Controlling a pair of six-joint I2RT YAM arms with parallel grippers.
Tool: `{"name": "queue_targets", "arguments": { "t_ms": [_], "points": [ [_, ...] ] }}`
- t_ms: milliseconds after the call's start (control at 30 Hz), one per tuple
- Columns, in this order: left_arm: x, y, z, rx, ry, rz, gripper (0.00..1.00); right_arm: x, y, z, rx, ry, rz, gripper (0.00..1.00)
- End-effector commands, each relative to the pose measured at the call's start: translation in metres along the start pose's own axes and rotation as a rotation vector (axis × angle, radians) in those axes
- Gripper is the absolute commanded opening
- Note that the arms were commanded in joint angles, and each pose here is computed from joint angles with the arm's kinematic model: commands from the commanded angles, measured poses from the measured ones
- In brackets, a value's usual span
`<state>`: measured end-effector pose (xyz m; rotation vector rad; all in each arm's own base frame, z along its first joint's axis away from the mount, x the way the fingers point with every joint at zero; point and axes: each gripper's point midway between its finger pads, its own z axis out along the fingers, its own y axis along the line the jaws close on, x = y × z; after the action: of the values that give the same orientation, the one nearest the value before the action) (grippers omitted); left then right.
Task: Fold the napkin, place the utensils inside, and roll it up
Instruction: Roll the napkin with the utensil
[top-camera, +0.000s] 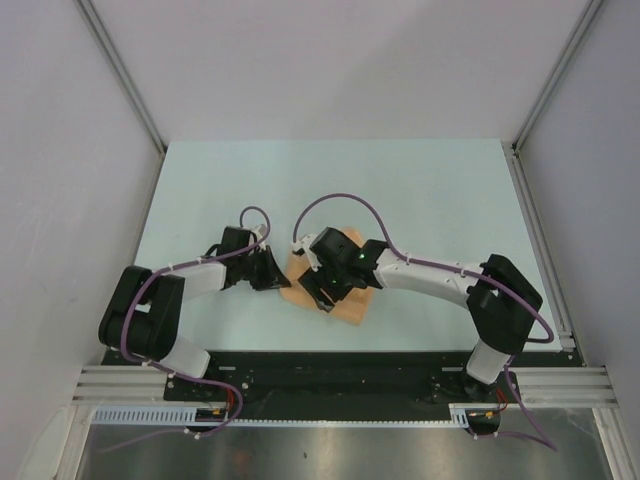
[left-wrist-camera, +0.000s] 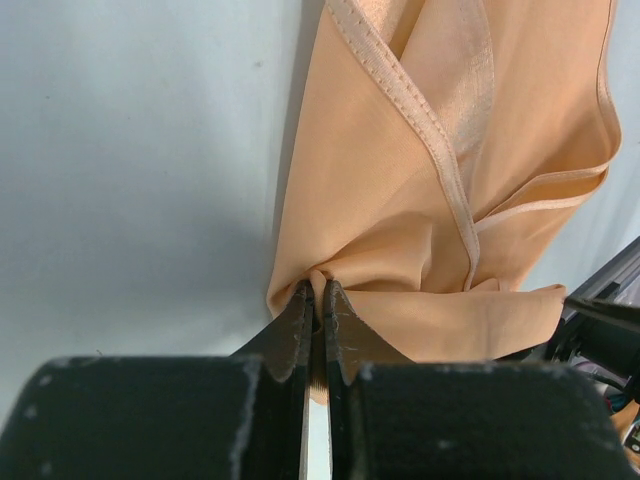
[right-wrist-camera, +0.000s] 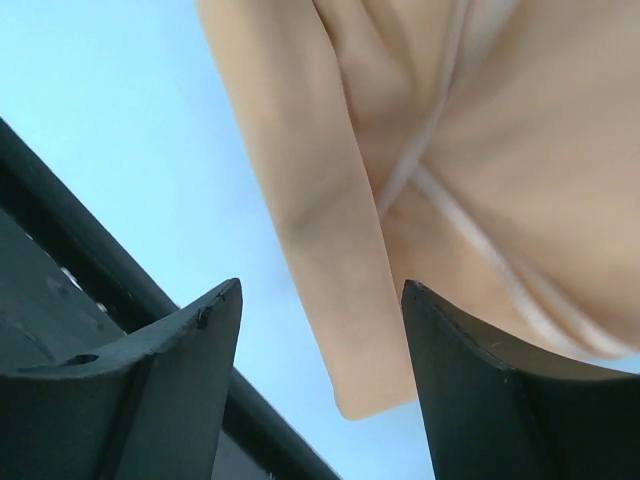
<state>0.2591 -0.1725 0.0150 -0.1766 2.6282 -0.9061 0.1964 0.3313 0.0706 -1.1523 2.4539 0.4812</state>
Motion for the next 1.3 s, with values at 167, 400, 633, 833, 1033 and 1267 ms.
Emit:
{"name": "queue_targets", "arguments": {
  "t_ms": [167, 400, 633, 833, 1033, 1267],
  "points": [
    [0.013, 0.026, 0.005, -0.109, 0.05, 0.015, 0.0, -0.062, 0.018, 0.015, 0.021, -0.159, -0.195, 0.7],
    [0.012, 0.024, 0.005, -0.107, 0.051, 0.016, 0.0, -0.043, 0.03, 0.036, -0.045, -0.088, -0.227, 0.69],
    [0.013, 0.024, 0.005, -0.107, 0.052, 0.015, 0.0, -0.024, 0.035, 0.045, -0.048, -0.058, -0.198, 0.68],
    [0.01, 0.022, 0.005, -0.098, 0.048, 0.016, 0.0, -0.01, 0.025, 0.056, 0.0, -0.014, -0.173, 0.66],
    [0.012, 0.023, 0.005, -0.098, 0.05, 0.015, 0.0, -0.028, 0.018, 0.037, 0.071, -0.07, -0.177, 0.69],
    [0.01, 0.021, 0.004, -0.092, 0.046, 0.018, 0.0, -0.055, 0.028, 0.008, 0.128, -0.152, -0.235, 0.71]
  ]
}}
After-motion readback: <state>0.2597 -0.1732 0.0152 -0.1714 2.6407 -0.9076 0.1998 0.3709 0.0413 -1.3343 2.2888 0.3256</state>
